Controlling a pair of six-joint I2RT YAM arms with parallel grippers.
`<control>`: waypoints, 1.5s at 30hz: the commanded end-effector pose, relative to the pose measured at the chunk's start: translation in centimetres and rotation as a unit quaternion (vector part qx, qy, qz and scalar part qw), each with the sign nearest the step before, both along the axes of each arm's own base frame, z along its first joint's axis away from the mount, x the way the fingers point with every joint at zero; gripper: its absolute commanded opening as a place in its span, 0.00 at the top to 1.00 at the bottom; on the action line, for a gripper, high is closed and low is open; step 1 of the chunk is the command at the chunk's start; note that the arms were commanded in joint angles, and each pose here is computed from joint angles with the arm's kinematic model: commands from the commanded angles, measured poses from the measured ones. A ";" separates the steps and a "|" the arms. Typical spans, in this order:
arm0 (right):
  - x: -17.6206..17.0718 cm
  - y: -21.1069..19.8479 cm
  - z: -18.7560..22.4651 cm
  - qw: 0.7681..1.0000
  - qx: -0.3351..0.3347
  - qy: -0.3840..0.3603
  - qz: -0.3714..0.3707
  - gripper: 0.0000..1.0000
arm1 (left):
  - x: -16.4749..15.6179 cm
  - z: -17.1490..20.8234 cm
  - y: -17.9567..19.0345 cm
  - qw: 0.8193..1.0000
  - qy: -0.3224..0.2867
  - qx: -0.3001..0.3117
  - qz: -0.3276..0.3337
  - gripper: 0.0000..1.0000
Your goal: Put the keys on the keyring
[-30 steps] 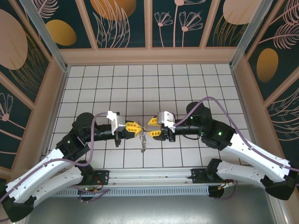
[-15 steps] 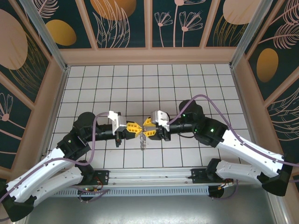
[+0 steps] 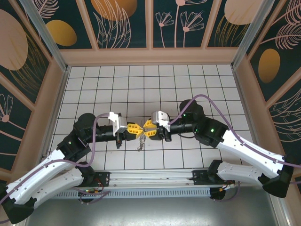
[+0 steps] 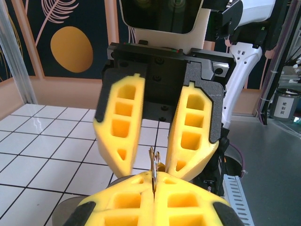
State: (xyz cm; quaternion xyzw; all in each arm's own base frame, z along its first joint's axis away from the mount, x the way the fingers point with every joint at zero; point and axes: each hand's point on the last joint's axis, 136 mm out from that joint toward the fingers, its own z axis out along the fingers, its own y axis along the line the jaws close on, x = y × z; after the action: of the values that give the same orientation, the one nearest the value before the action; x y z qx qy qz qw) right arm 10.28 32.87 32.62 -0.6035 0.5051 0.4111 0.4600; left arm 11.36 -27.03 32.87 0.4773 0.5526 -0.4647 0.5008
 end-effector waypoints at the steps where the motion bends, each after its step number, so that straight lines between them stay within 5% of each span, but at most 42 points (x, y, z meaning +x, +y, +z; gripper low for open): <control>1: -0.1 0.0 2.8 0.999 0.047 -0.027 0.002 0.68 | -0.4 0.8 -0.1 1.000 -0.019 -0.011 -0.011 1.00; 14: 0.2 -0.1 3.1 0.998 0.055 -0.030 -0.004 0.82 | -0.4 0.8 -0.1 1.000 -0.016 -0.011 -0.012 1.00; 24: 0.5 -0.3 1.9 0.999 0.038 -0.020 -0.015 0.72 | -0.6 1.0 0.0 1.000 -0.019 -0.016 -0.012 1.00; 28: 0.5 -0.3 1.8 0.999 0.037 -0.018 -0.015 0.79 | -0.6 0.9 0.0 1.000 -0.019 -0.016 -0.012 1.00; 33: 0.7 -0.2 1.3 0.999 0.030 -0.020 -0.014 1.00 | -0.5 0.9 0.0 1.000 -0.018 -0.017 -0.012 1.00; 38: 1.9 -0.4 1.6 0.998 0.023 -0.038 -0.050 1.00 | 0.4 0.1 0.1 1.000 -0.006 0.009 0.015 1.00; 41: 2.9 -0.8 1.5 0.996 0.006 -0.056 -0.076 1.00 | 1.4 -1.1 0.5 0.998 0.005 0.051 0.047 0.77; 45: 2.8 -0.7 1.6 0.995 -0.010 -0.064 -0.069 1.00 | 2.1 -1.9 1.1 0.993 0.013 0.094 0.072 0.70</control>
State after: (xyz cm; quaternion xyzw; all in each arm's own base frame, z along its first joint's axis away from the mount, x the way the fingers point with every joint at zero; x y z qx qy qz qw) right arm 12.42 32.38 32.57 -0.5946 0.5267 0.3584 0.4906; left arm 13.22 -26.62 31.36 0.4685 0.6113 -0.4116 0.4873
